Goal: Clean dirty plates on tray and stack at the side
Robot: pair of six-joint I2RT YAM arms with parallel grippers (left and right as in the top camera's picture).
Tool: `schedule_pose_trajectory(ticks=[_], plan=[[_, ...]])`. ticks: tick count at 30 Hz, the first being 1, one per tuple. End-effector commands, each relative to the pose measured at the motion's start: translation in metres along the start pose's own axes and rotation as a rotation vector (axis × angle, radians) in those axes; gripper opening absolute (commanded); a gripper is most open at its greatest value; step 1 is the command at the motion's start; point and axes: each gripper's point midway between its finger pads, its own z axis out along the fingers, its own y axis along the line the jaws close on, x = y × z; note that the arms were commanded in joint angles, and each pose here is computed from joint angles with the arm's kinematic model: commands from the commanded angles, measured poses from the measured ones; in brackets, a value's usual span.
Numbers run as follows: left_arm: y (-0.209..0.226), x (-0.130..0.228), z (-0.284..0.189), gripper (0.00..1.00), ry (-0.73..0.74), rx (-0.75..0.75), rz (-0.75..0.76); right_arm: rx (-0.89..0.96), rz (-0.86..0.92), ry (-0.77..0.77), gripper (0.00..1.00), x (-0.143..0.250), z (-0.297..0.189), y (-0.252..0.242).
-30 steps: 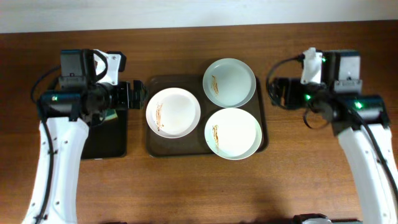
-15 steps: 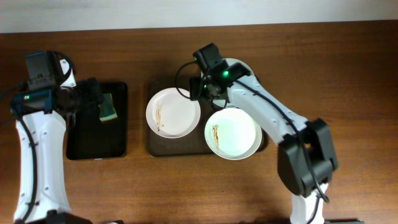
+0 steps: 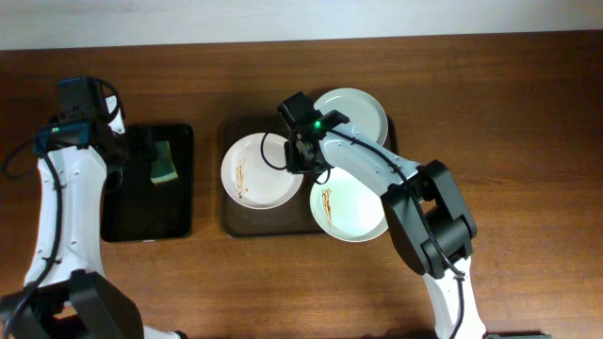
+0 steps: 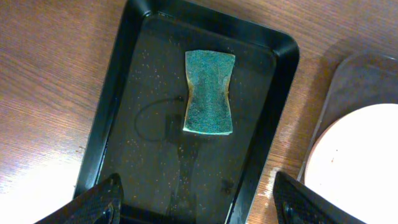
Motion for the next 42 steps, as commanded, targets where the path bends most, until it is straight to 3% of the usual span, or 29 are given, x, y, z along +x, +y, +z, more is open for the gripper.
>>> schedule_pose_trajectory(ticks=[1,7,9,11,18,20,22,26,33,38,42], plan=[[-0.003,-0.005,0.016,0.75,0.015,0.013,-0.006,0.003,0.005,0.003,0.04,0.000,0.004,0.003],[-0.009,-0.024,0.067,0.75,-0.009,0.035,-0.006,0.003,0.004,0.001,0.04,0.000,0.004,0.003],[-0.009,-0.024,0.089,0.64,0.009,0.033,-0.006,0.003,0.004,0.001,0.04,0.000,0.004,0.003],[-0.009,-0.020,0.107,0.40,0.031,0.030,-0.006,0.003,0.004,0.000,0.04,0.000,0.004,0.003],[-0.031,-0.008,0.149,0.32,0.074,0.042,0.041,0.000,0.004,-0.005,0.04,-0.002,0.004,0.003],[-0.034,-0.006,0.149,0.21,0.078,0.041,0.048,0.001,0.004,-0.004,0.04,-0.002,0.004,0.003],[-0.030,-0.005,0.150,0.02,0.081,0.020,0.048,0.000,0.004,-0.005,0.04,-0.002,0.004,0.003],[-0.028,0.001,0.144,0.01,0.113,0.014,0.050,0.000,0.004,-0.005,0.04,-0.002,0.004,0.003],[-0.040,-0.040,0.062,0.01,0.027,0.060,0.152,0.000,0.004,-0.006,0.04,-0.002,0.004,0.003],[-0.125,0.008,0.043,0.01,0.161,0.388,0.273,-0.040,0.006,0.002,0.04,-0.002,0.004,0.009],[-0.164,0.044,0.057,0.01,0.226,0.379,0.283,-0.050,0.005,-0.001,0.04,-0.003,0.004,0.012]])
